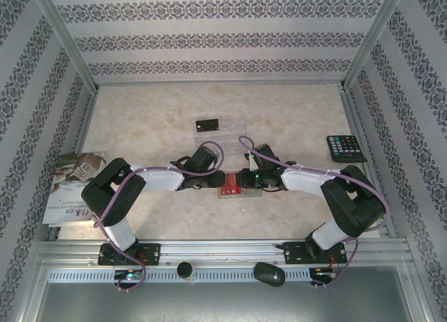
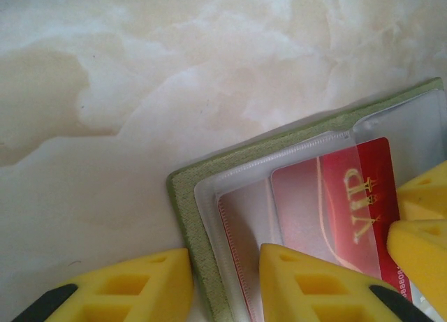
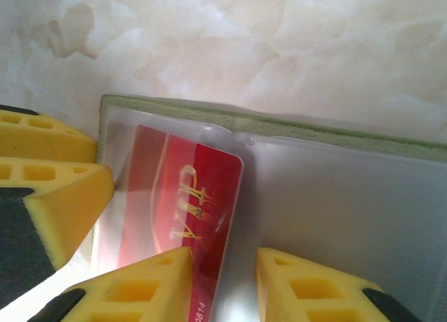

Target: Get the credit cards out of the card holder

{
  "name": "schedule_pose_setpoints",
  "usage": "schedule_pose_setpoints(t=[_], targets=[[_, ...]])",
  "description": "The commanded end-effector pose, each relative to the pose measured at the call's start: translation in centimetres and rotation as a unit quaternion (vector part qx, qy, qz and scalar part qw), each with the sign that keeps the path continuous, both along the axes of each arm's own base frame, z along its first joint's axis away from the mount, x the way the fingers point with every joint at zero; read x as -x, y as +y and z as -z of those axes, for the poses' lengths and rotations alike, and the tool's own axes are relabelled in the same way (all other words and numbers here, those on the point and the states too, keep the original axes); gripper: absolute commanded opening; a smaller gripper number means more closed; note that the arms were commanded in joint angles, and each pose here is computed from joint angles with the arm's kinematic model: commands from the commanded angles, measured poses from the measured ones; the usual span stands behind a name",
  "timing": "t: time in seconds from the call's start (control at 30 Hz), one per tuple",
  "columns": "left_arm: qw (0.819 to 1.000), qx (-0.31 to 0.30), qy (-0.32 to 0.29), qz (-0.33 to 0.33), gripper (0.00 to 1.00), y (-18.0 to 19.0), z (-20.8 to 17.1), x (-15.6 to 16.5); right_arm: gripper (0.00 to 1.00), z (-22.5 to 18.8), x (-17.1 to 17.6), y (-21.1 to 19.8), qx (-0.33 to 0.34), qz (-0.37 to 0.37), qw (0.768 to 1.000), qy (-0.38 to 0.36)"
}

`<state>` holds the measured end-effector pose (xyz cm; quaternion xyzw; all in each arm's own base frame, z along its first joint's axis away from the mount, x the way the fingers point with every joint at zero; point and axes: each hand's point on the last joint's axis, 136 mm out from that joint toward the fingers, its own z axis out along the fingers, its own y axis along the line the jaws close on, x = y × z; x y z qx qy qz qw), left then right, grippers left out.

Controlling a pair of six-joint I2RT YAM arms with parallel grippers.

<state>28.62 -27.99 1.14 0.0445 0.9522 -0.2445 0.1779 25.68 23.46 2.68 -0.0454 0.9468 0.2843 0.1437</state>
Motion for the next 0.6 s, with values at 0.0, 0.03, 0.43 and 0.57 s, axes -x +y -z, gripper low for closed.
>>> schedule_pose_setpoints(t=[0.0, 0.03, 0.43, 0.57], targets=[[0.99, -0.088, 0.107, 0.021, 0.33, 3.2, 7.8, 4.9, 0.31, -0.2, -0.2, 0.6, -0.021, -0.006, 1.0, 0.002], [0.99, -0.088, 0.108, 0.022, 0.34, 3.2, 7.8, 5.0, 0.31, -0.4, -0.2, 0.8, -0.027, -0.009, 1.0, 0.001], [0.99, -0.094, 0.102, 0.022, 0.33, 3.2, 7.6, 5.0, 0.12, 0.1, -0.1, 0.4, -0.02, -0.001, 1.0, 0.007], [0.99, -0.096, 0.104, 0.022, 0.33, 3.3, 7.7, 5.2, 0.01, -0.1, -0.2, -0.9, -0.004, 0.015, 1.0, -0.004]])
